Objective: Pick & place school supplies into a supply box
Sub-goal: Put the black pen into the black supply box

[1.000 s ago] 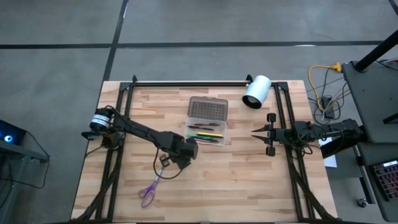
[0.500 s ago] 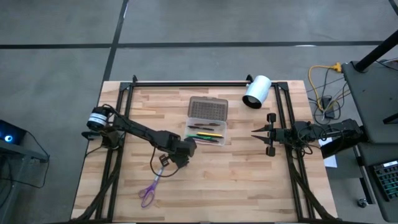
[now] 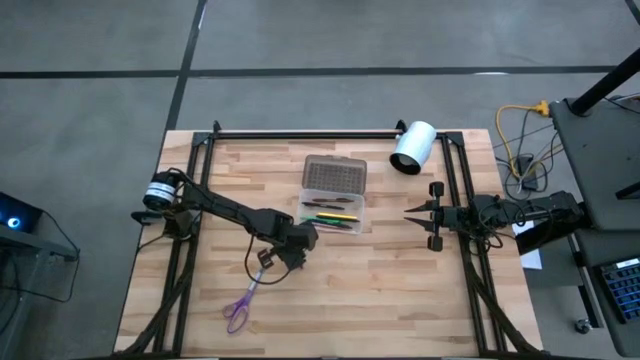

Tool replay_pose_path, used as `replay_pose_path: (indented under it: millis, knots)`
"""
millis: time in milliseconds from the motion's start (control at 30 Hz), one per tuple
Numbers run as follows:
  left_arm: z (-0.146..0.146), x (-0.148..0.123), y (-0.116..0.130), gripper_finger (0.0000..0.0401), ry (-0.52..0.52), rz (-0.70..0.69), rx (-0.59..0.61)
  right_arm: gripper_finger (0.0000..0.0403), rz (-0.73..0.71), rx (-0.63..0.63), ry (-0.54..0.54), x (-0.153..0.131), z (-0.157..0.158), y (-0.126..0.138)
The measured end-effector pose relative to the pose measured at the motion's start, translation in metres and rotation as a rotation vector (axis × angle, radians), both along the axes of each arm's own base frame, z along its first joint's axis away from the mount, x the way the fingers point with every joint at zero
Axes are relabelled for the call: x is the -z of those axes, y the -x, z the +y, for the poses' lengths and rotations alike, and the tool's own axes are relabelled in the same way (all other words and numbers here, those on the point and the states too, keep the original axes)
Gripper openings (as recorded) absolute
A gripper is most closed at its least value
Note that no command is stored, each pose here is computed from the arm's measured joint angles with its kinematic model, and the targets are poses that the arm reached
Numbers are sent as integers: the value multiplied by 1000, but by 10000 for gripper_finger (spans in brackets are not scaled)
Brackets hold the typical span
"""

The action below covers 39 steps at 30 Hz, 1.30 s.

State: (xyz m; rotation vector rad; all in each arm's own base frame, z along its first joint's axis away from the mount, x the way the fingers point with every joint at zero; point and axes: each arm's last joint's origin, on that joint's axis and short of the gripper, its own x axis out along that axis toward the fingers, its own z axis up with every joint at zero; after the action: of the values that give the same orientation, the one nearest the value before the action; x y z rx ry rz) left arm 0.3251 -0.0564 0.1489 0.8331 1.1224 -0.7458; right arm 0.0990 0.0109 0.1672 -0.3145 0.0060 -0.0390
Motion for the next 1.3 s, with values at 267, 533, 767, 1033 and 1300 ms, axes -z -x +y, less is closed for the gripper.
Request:
replay_pose_path:
  millis: [267,533,767,1033,1300]
  knots:
    - [-22,-19,-13,8,-18,-91,37,68,0,0,0,0,0,0]
    - [-52,-41,-21,7,-170,-246,52,68,0,0,0,0,0,0]
    - [-53,-53,-34,7,-310,-444,-97,68,0,0,0,0,0,0]
    - [-49,-67,-49,7,-386,-695,-274,68,0,0,0,0,0,0]
    - [-26,-71,-57,7,-376,-788,-461,68,0,0,0,0,0,0]
